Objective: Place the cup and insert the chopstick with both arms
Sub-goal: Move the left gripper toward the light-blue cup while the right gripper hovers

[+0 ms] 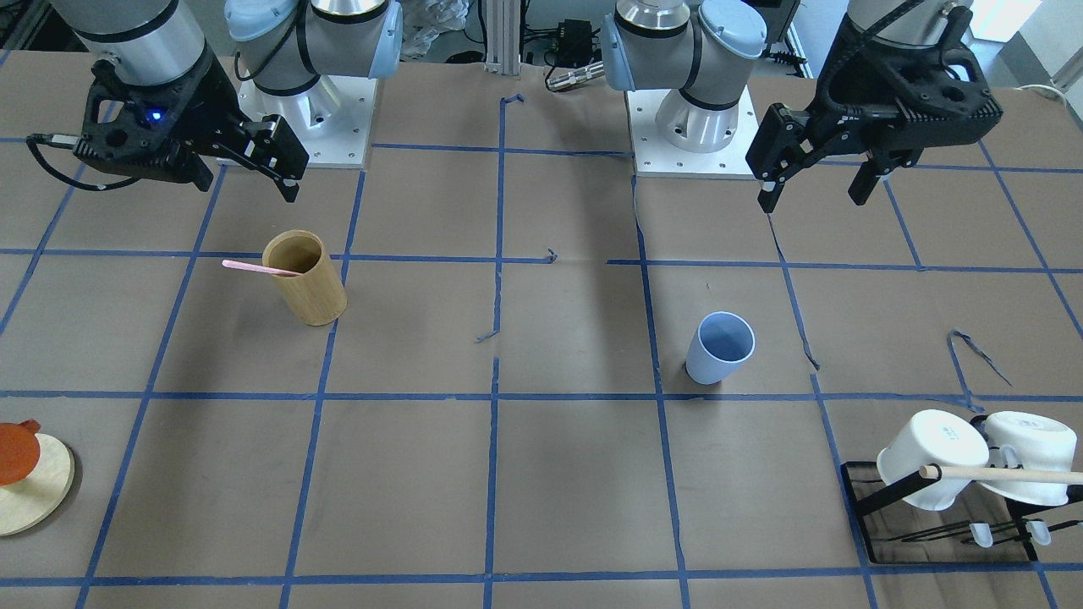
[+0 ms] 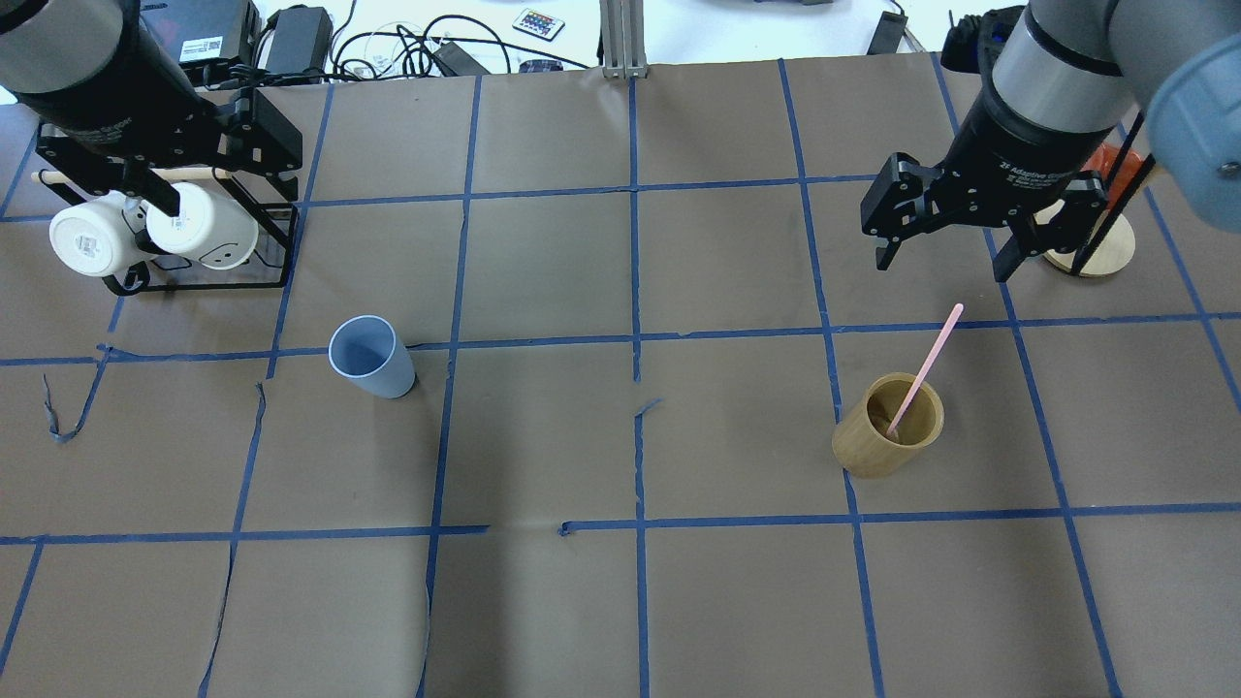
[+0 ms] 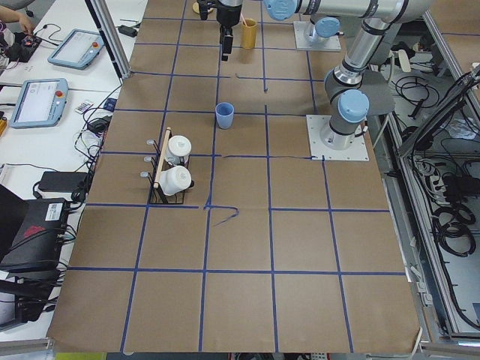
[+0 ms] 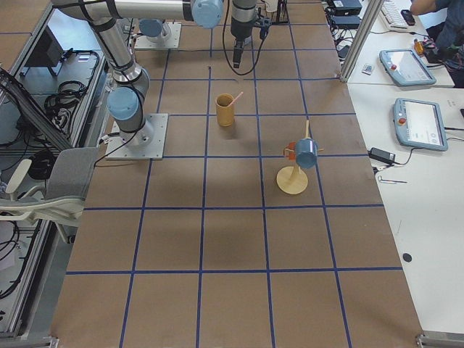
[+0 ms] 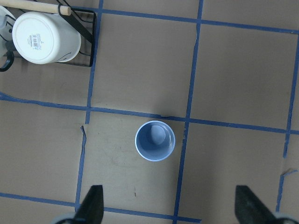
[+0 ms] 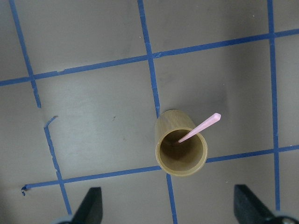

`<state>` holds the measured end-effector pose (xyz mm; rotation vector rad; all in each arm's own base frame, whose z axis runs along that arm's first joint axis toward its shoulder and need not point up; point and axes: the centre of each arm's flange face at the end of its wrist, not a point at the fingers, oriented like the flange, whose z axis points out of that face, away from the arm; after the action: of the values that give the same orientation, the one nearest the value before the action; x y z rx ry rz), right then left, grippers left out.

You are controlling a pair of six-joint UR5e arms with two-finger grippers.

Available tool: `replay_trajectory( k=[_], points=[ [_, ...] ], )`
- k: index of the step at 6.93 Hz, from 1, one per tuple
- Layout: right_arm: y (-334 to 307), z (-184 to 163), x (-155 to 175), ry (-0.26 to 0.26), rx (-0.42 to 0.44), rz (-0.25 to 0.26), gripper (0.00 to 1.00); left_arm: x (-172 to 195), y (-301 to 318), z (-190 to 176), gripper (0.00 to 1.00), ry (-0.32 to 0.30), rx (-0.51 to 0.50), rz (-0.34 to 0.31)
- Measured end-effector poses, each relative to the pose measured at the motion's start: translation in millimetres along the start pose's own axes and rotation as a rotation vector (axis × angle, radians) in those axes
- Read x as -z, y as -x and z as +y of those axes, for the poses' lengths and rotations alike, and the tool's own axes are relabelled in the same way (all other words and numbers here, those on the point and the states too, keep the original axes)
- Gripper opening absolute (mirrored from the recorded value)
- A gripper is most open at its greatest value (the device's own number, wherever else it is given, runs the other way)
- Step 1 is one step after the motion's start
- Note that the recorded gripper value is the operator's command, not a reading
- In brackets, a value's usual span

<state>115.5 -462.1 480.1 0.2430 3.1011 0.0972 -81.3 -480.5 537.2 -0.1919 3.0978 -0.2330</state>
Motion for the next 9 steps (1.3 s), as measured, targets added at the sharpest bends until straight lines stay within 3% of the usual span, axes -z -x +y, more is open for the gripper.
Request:
replay_trajectory(
  k=[9],
  points=[
    [1.1,-7.1,0.2,-0.033,0.008,-0.022,1.0,2.1,5.6,-4.6,1.0,-0.004,0.019,0.014]
  ],
)
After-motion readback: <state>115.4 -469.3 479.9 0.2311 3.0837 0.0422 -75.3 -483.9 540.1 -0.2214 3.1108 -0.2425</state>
